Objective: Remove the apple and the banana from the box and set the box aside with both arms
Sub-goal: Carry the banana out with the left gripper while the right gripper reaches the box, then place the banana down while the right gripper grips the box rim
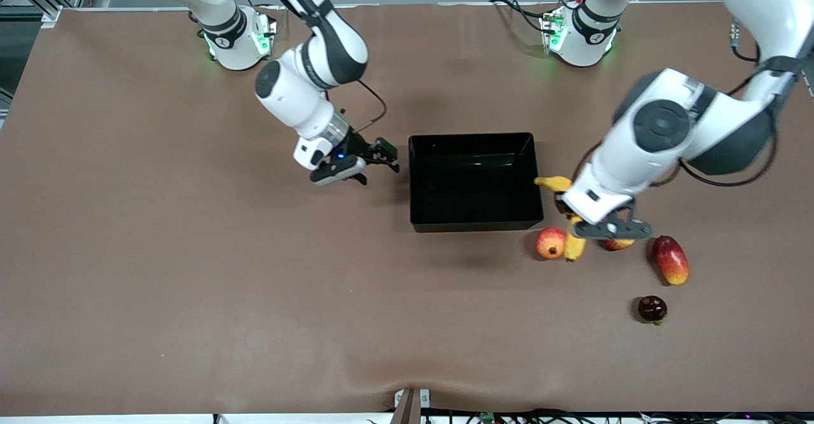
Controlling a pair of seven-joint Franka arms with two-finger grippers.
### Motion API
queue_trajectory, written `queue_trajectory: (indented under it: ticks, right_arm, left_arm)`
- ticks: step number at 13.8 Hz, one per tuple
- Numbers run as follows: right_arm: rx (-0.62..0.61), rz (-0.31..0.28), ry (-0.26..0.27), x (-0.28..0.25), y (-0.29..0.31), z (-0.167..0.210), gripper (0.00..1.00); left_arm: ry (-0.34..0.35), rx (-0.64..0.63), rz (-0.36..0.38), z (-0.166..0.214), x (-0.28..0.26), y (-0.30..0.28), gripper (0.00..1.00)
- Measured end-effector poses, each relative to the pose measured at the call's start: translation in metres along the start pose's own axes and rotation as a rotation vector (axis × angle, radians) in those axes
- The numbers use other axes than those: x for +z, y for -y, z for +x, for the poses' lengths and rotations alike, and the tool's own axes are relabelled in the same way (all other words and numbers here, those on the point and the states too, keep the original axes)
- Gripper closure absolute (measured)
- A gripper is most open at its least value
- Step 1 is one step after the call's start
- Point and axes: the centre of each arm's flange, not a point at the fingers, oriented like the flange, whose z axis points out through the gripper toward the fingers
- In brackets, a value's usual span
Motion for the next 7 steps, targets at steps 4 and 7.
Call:
queue_trajectory:
  ticks: [4,7]
  right_arm:
    - [0.065,-0.035,0.035,0.083,0.007,-0.006,0.00]
    - [0.070,-0.045,0.035,0.099,0.008,-0.009,0.00]
  left_arm:
    - [0.018,0.058,-0.032,0.035,0.035,0.072,0.64]
    - [-0.022,0.095,-0.042,0.062,0.068,0.107,0.64]
